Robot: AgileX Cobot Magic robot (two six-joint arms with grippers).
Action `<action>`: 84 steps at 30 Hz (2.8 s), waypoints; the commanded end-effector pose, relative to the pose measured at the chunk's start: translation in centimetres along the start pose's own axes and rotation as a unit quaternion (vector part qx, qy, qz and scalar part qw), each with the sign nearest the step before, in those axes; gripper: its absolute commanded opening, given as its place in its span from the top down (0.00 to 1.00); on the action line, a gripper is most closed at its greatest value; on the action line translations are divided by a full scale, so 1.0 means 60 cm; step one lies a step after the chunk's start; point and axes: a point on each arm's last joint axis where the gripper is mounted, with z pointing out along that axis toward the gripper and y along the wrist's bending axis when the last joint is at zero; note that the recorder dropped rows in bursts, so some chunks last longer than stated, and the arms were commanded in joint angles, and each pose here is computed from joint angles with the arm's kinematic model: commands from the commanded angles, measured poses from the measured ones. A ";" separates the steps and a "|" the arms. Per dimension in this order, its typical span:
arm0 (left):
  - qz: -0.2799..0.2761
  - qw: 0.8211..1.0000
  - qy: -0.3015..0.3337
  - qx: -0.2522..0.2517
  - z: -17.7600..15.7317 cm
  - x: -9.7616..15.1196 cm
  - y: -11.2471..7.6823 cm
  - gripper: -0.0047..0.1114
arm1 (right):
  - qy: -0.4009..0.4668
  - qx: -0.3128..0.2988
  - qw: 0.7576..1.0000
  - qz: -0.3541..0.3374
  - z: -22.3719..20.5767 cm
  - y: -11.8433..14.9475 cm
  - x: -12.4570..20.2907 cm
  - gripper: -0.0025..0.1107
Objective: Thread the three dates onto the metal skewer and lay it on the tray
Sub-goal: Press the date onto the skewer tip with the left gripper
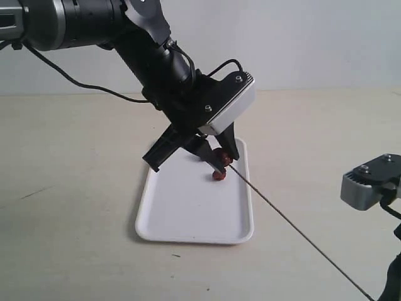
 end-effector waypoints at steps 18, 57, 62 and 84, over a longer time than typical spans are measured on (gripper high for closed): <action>-0.001 1.000 0.009 -0.021 -0.009 0.000 0.005 0.70 | -0.005 0.009 1.000 0.018 -0.004 -0.002 0.001 0.98; -0.001 1.000 0.008 -0.021 -0.009 0.000 0.005 0.70 | -0.003 -0.002 1.000 0.020 0.000 0.001 0.002 0.98; -0.001 1.000 0.008 -0.021 -0.009 0.000 0.005 0.70 | -0.003 -0.002 1.000 0.018 0.000 0.001 0.002 0.98; -0.001 1.000 0.009 -0.022 -0.009 0.000 0.006 0.70 | 0.011 -0.014 1.000 0.015 0.005 -0.003 -0.018 0.98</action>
